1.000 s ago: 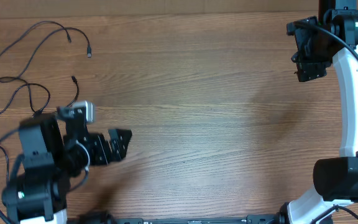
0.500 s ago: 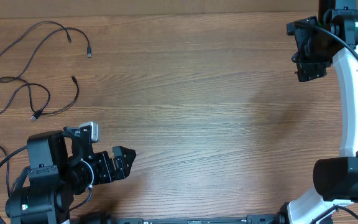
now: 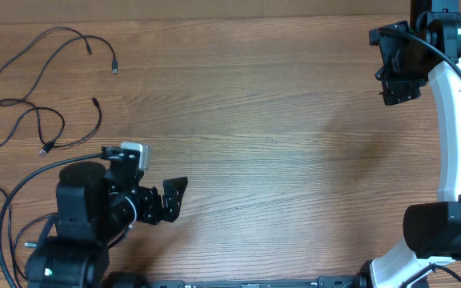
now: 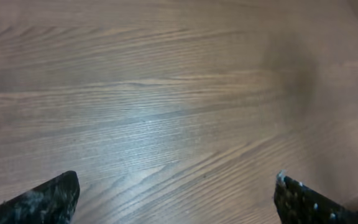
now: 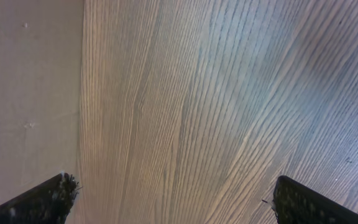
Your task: Untangle cables
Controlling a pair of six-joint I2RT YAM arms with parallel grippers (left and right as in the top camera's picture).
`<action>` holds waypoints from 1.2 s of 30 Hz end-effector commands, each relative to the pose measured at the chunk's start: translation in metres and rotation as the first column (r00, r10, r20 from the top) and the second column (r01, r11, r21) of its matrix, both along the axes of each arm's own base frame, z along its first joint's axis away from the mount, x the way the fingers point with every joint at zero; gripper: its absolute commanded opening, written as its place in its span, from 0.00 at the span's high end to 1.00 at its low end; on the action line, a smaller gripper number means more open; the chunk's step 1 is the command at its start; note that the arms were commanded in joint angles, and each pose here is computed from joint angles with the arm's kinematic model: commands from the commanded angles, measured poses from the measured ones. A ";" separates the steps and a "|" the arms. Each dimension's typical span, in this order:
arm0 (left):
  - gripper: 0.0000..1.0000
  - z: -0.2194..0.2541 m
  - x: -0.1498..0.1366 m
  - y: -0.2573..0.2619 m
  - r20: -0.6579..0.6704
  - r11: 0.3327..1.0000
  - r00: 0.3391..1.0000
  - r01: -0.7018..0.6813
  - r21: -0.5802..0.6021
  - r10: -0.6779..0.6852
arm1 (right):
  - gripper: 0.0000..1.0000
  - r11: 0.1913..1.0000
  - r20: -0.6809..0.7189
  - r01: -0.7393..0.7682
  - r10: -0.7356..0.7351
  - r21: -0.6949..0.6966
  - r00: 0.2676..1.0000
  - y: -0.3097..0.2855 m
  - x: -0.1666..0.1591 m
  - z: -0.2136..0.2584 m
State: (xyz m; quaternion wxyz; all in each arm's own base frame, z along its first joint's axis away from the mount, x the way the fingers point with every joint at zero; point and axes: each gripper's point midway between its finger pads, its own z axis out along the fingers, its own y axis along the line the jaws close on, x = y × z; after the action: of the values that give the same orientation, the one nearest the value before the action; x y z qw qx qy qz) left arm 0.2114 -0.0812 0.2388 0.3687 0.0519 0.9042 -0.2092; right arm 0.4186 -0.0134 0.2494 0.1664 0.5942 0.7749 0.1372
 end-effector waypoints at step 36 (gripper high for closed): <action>0.00 -0.045 0.034 0.066 0.768 0.945 0.609 -0.327 0.015 0.199 | 0.00 1.000 0.032 0.005 -0.004 -0.015 0.999 -0.003 -0.004 0.012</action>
State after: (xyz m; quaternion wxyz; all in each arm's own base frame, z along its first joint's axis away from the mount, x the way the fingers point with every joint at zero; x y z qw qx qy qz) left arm 0.2441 -0.0293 0.1949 0.7287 0.0552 0.6796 -0.0643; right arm 0.4186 -0.0133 0.2494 0.1665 0.5941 0.7750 0.1371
